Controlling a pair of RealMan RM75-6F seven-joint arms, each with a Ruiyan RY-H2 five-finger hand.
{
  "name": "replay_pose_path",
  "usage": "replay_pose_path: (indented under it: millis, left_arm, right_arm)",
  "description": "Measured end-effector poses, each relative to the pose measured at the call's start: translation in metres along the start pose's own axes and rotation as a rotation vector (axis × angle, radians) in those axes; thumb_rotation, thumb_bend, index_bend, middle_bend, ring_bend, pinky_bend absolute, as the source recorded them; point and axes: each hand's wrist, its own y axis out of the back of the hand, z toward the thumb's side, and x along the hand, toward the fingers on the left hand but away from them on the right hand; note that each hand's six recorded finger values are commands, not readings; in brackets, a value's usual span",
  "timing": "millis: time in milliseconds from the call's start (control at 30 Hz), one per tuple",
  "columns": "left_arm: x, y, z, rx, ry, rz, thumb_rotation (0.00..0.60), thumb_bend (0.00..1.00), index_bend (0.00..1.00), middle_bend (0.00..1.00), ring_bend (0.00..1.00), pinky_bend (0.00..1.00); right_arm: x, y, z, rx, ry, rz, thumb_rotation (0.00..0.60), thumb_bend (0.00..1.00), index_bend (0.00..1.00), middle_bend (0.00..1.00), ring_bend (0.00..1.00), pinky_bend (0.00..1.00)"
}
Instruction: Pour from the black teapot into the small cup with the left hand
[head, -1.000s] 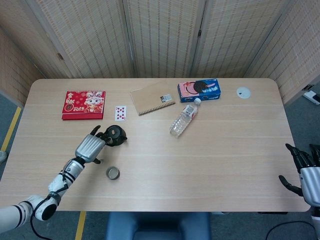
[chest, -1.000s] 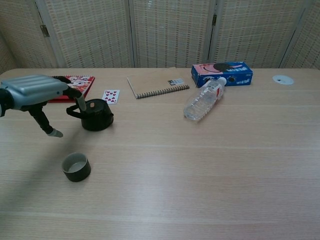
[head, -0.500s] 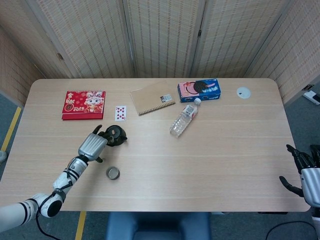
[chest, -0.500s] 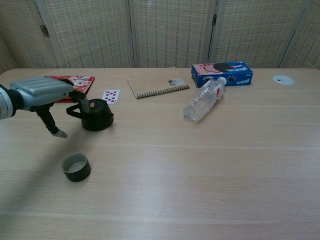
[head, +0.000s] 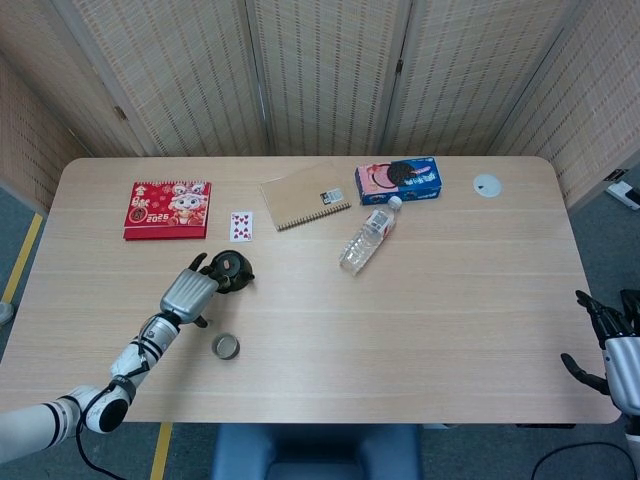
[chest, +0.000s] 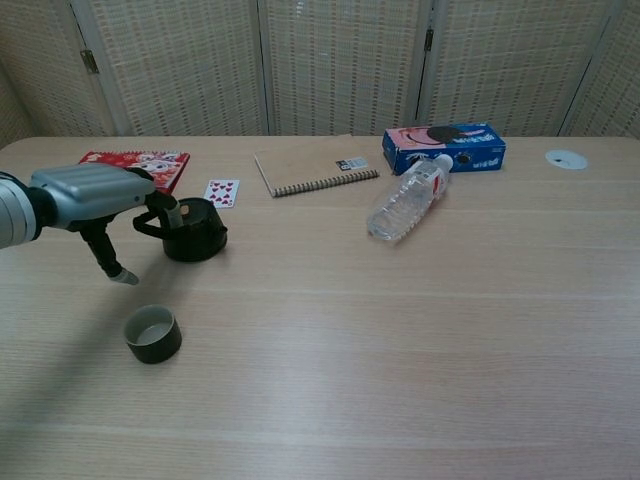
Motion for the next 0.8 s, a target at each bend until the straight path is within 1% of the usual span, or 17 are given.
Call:
replay_pose_path:
  millis: [167, 333, 800]
  left_arm:
    - [0.001, -0.001, 0.0, -0.005, -0.004, -0.006, 0.6, 0.17, 0.4, 0.39, 0.32, 0.0]
    - [0.003, -0.003, -0.001, -0.026, -0.01, -0.026, 0.6, 0.17, 0.43, 0.42, 0.34, 0.0]
    - [0.007, -0.015, -0.004, -0.034, -0.011, -0.061, 0.6, 0.17, 0.47, 0.46, 0.37, 0.0]
  right_arm:
    - [0.0, -0.001, 0.0, -0.001, 0.001, 0.0, 0.6, 0.24, 0.09, 0.25, 0.26, 0.03]
    - [0.001, 0.0, 0.0, -0.006, -0.005, -0.006, 0.6, 0.24, 0.09, 0.25, 0.27, 0.03]
    - [0.003, 0.0, -0.003, -0.005, -0.016, -0.007, 0.6, 0.24, 0.09, 0.25, 0.27, 0.03]
